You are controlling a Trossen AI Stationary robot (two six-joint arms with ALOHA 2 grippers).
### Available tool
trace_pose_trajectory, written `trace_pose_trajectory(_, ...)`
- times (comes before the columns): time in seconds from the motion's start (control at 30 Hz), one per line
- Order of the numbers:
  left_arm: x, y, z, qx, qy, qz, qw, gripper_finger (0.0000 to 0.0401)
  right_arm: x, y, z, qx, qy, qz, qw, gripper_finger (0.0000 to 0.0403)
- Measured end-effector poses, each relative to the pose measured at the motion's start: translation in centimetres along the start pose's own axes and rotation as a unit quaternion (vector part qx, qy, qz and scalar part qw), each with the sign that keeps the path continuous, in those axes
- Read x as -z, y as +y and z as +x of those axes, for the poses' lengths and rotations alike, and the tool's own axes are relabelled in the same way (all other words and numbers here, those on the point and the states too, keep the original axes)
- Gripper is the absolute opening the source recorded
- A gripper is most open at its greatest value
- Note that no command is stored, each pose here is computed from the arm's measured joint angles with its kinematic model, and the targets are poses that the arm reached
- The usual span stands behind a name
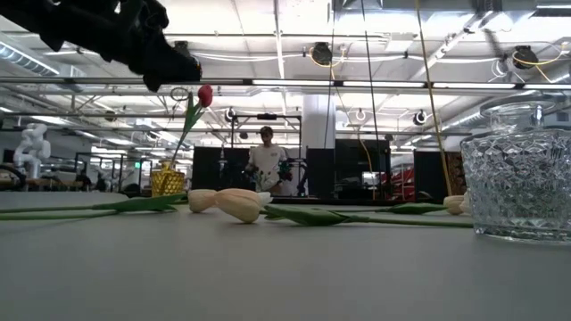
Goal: Sort flowers into vase by color
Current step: Put the red tulip into the yellow vase
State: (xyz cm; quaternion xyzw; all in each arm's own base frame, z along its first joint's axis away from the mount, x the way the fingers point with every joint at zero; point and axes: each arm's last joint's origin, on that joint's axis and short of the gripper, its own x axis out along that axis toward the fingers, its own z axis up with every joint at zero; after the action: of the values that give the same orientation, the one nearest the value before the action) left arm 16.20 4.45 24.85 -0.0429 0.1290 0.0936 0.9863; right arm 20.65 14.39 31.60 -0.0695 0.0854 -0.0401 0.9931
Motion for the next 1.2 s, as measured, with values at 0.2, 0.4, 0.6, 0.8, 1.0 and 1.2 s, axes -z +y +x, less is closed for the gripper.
trace_pose_trajectory(0.2,-1.6,-0.2,-0.1,0.017,-0.081,0.017,0.996,0.0116,-0.7,-2.1,1.5,0.052,-0.021,-0.025,0.998,0.0)
trace_pose_trajectory(0.4,-3.2,-0.4,-0.5,0.043,-0.164,0.03,0.985,0.0116,-1.2,-4.6,2.9,0.107,-0.034,-0.026,0.993,0.0)
trace_pose_trajectory(0.6,-4.1,-0.5,-0.9,0.05,-0.213,0.038,0.975,0.0116,-1.8,-7.1,4.0,0.145,-0.061,-0.03,0.987,0.0)
trace_pose_trajectory(0.8,-4.2,-0.5,-1.0,0.05,-0.222,0.04,0.973,0.0116,-2.1,-10.1,5.6,0.105,-0.102,-0.033,0.989,0.0)
trace_pose_trajectory(1.0,-4.2,-0.5,-1.0,0.039,-0.224,0.058,0.972,0.0116,-0.9,-14.4,7.7,0.131,-0.091,-0.047,0.986,0.0)
trace_pose_trajectory(1.2,-4.3,-0.3,-1.0,0.0,-0.225,0.087,0.97,0.0116,1.3,-19.9,9.5,0.176,-0.055,-0.056,0.981,0.0)
